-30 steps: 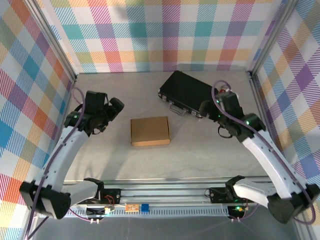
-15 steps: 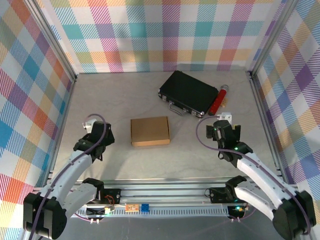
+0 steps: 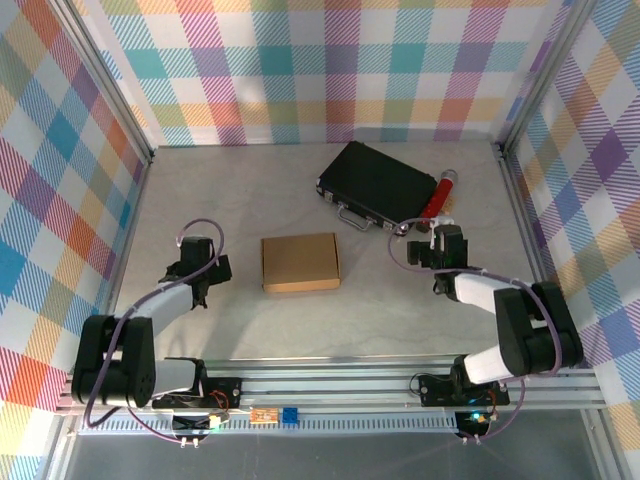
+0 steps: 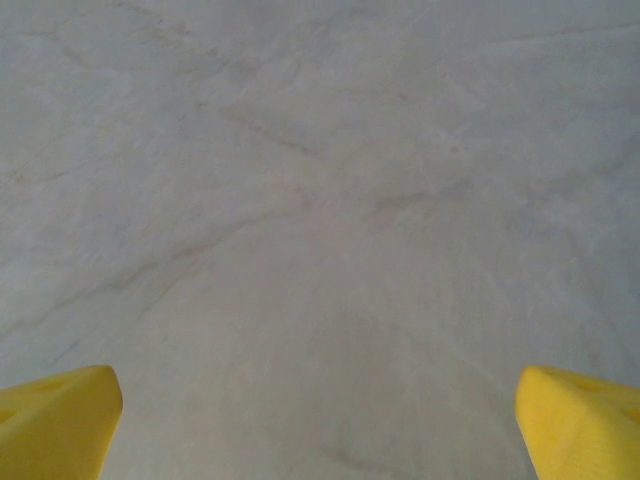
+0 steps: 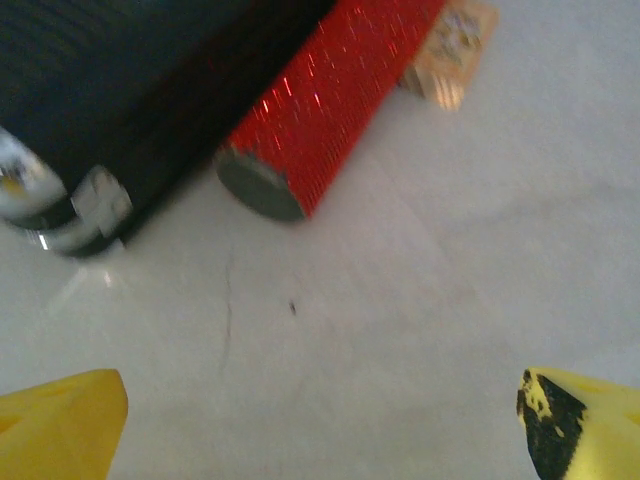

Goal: Fold the paper box

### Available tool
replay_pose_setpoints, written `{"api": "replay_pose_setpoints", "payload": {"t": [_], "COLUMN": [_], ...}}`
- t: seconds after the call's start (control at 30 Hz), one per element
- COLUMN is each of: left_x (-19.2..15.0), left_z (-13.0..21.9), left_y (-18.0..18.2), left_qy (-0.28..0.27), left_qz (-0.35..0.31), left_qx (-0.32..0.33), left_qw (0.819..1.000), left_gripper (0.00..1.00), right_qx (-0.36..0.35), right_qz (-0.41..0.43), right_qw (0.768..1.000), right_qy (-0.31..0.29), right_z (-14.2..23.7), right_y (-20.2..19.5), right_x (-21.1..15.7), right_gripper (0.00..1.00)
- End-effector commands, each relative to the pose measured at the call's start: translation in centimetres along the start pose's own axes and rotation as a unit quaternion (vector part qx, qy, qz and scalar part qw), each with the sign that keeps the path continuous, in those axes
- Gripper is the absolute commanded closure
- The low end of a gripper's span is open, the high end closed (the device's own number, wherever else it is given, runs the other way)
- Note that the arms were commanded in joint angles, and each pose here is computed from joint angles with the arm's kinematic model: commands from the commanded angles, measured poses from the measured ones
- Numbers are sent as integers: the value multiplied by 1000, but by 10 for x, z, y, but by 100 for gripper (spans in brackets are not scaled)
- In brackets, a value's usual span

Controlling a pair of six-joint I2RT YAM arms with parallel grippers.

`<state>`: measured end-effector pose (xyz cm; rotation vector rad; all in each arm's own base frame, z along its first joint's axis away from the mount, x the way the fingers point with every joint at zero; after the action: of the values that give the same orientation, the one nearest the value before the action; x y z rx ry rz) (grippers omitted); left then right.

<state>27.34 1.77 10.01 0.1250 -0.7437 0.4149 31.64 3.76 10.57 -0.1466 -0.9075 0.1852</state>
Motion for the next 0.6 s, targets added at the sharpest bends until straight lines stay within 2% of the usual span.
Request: {"api": "replay_pose_setpoints", "payload": {"t": [0.0, 0.13, 0.3, 0.33, 0.47, 0.57], "left_x": [40, 49, 57, 57, 50, 46], "left_z": [-5, -11, -10, -9, 2, 9], "left_y": [-13, -15, -18, -19, -21, -15], "left_qy": [-70, -95, -160, -157, -180, -203], "left_qz": [10, 19, 17, 15, 1, 13], "left_qx": [-62, -84, -120, -121, -150, -142], "left_qw": [996, 992, 980, 980, 972, 969], "left_gripper": [0, 0, 0, 0, 0, 0], "right_qx": [25, 45, 42, 37, 35, 31], "right_qz": [19, -4, -44, -45, -45, -47], "right_qw": [996, 990, 987, 986, 986, 986], "right_qy": [-86, -134, -147, -159, -158, -156], "right_z": [-1, 0, -5, -4, -3, -4], "right_y": [-3, -14, -26, -26, -27, -28], "right_x": [37, 31, 13, 11, 11, 12], "right_gripper": [1, 1, 1, 1, 1, 1]}}
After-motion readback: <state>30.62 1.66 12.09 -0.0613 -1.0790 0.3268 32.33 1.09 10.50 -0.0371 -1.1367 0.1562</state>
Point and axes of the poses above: each hand's point on the last joint's axis, 136 mm out from that joint toward the fingers, its own z axis back along the fingers, its own y axis along the line the jaws close on, x = y × z, the point moved 7 cm from there along z, back along the fingers, and after that the axes turned 9 degrees about z, right-handed, at the moved point
